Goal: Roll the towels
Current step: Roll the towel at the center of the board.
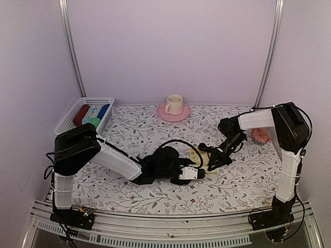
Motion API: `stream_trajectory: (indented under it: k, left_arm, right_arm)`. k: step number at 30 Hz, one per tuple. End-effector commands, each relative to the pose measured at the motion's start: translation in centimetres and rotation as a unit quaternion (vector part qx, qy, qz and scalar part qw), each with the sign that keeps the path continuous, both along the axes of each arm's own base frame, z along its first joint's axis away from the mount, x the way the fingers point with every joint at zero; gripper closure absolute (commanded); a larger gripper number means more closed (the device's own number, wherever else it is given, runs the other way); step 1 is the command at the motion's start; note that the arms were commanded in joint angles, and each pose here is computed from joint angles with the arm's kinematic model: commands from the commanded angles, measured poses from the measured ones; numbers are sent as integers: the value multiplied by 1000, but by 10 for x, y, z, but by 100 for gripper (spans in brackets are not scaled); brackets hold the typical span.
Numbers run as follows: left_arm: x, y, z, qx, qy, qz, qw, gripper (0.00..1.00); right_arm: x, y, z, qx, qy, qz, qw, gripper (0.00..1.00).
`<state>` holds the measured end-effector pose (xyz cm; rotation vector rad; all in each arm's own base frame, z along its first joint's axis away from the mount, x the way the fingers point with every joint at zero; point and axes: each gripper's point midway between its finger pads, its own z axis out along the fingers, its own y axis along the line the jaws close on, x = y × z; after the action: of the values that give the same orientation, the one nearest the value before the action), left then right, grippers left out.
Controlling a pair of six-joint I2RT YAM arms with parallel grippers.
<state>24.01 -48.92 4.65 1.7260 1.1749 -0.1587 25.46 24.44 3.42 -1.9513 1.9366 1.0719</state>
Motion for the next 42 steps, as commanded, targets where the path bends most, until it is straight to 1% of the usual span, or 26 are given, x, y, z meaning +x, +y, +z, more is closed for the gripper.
stream_trajectory:
  k: [1, 7, 17, 21, 24, 30, 31, 32, 36, 40, 42]
  left_arm:
    - [-17, -7, 9, -19, -36, -27, 999, 42]
    - [-21, -6, -2, -4, -34, -34, 999, 45]
    - [-6, -10, -19, 24, -52, -5, 998, 54]
    - [-3, -10, -23, 27, -52, 2, 998, 62]
    - [-1, -9, -26, 28, -55, 9, 998, 71]
    - [-1, -9, -33, 38, -47, 11, 998, 98]
    - [-2, -9, -34, 40, -44, 11, 998, 100]
    - [-2, -8, -34, 40, -40, 13, 998, 100]
    - [-4, -6, -34, 41, -22, 19, 999, 100]
    - [-6, -5, -35, 42, 6, 28, 999, 100]
    - [-9, -6, -34, 40, 29, 31, 998, 100]
  right_arm:
    - [-13, 1, 6, 14, 45, 10, 999, 94]
    - [-13, 2, 5, 12, 54, 10, 998, 94]
    - [-12, 2, 3, 7, 59, 9, 998, 93]
    - [-11, 1, 0, 3, 62, 8, 998, 93]
    - [-10, 1, -2, -1, 63, 8, 998, 92]
    - [-6, 0, 1, -5, 46, 3, 999, 83]
    - [-5, 1, 5, -3, 40, 3, 999, 82]
    - [-3, 1, 9, 0, 30, 3, 1000, 78]
    - [2, 0, 29, 10, -23, 4, 1000, 71]
    - [8, -6, 35, 6, -88, 0, 996, 62]
    - [3, -12, 32, 2, -110, 2, 994, 59]
